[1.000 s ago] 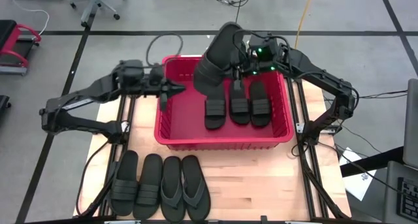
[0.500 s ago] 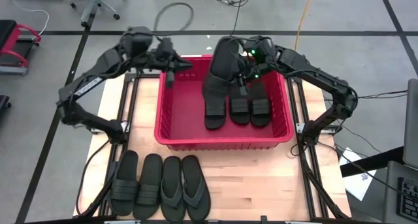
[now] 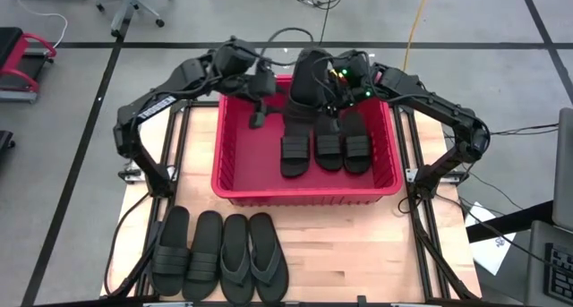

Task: Pick and place slides into bin
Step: Put the black slipper into the red bin

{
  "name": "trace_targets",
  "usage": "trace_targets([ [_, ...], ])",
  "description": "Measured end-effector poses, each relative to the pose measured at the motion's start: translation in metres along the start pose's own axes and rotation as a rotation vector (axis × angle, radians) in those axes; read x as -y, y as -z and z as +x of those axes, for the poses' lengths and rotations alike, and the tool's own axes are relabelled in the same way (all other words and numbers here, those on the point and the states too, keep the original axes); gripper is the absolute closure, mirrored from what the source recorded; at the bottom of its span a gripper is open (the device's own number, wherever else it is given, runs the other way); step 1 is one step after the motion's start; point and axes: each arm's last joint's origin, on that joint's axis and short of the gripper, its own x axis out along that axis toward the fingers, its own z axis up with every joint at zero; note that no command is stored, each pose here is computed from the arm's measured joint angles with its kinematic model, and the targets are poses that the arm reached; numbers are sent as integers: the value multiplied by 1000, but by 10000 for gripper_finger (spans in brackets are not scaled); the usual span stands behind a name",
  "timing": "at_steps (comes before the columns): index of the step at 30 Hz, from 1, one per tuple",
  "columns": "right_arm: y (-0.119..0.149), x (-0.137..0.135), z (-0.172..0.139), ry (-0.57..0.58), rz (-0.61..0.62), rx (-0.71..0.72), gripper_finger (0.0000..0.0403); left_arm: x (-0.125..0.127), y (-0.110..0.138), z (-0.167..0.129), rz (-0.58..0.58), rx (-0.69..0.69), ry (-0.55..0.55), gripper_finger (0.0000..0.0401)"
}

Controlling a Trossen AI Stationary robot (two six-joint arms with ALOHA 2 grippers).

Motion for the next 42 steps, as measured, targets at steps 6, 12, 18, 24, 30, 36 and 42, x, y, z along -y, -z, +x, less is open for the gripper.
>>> trace_targets([
  [6, -3, -1, 3, 0, -18, 22, 397, -8, -4, 15, 108, -44, -53, 102],
  [12, -4, -1, 3, 1, 11, 23, 397, -9, -2, 27, 157, -50, -5, 103],
  [18, -8, 2, 3, 26, 13, 68, 397, -9, 8, 35, 180, -90, 29, 136],
  [24, -19, -3, 0, -36, 5, 141, 397, -7, 15, 43, 168, -118, 47, 167],
  [30, -21, -5, 1, -20, 9, 130, 397, -6, 17, 44, 177, -137, 34, 214],
  [36, -22, -7, 2, -20, 6, 127, 397, -2, 16, 45, 209, -146, 40, 343],
  [42, -22, -7, 1, -19, 28, 122, 396, -3, 16, 45, 205, -148, 37, 392],
])
